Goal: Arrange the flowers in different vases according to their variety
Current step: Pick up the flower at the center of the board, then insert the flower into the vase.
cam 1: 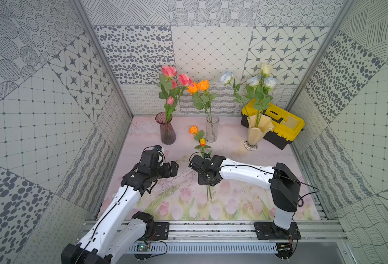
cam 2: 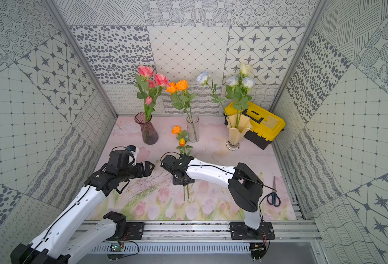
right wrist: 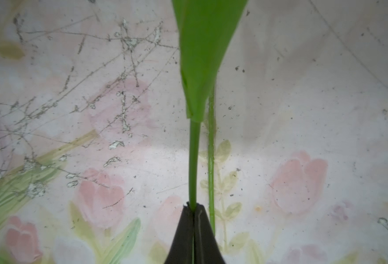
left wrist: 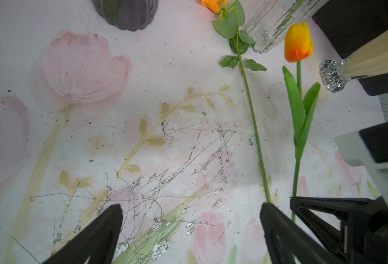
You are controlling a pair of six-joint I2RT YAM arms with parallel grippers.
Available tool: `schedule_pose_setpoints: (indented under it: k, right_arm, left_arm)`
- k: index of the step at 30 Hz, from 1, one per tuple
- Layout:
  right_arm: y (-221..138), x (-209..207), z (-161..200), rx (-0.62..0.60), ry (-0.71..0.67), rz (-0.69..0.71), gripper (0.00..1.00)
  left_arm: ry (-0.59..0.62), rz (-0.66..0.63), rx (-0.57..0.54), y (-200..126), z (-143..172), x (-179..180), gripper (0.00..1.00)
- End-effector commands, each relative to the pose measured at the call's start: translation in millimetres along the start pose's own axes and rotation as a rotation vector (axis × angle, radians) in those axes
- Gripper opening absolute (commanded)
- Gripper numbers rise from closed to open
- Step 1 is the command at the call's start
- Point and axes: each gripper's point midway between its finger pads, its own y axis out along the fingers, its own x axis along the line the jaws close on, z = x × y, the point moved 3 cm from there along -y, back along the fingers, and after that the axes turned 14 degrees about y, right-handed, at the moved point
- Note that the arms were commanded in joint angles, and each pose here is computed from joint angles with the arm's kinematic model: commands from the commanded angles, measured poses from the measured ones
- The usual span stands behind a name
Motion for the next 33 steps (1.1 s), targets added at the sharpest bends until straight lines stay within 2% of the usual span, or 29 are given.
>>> schedule_pose_setpoints:
  k: [1,8,21,27,33]
  right_arm:
    - [-23,2,-17,-0.112,0.024,-0.047,0.0]
    - [-80,6,-76,-0.347,0.038,-0.132,0.0]
    - [-170,-3,-231,-0.752,0.095,-0.226,0.0]
    - [-188,4,-296,-0.877,0.108,-0.238,0.0]
    - [-186,17,-346,-0.953,0.084,-0.214,0.0]
  left_arm:
    - [-0.001,-0.002,0.015,1,3,1,0.99]
    - [-0.002,0.006,0.026,4,4,0,0.99]
    - [0.005,0.07,0.041,9,4,-9,0.99]
    - [0.014,0.114,0.042,11,3,-15,0.99]
    - [0.019,0.124,0.044,12,3,-16,0.99]
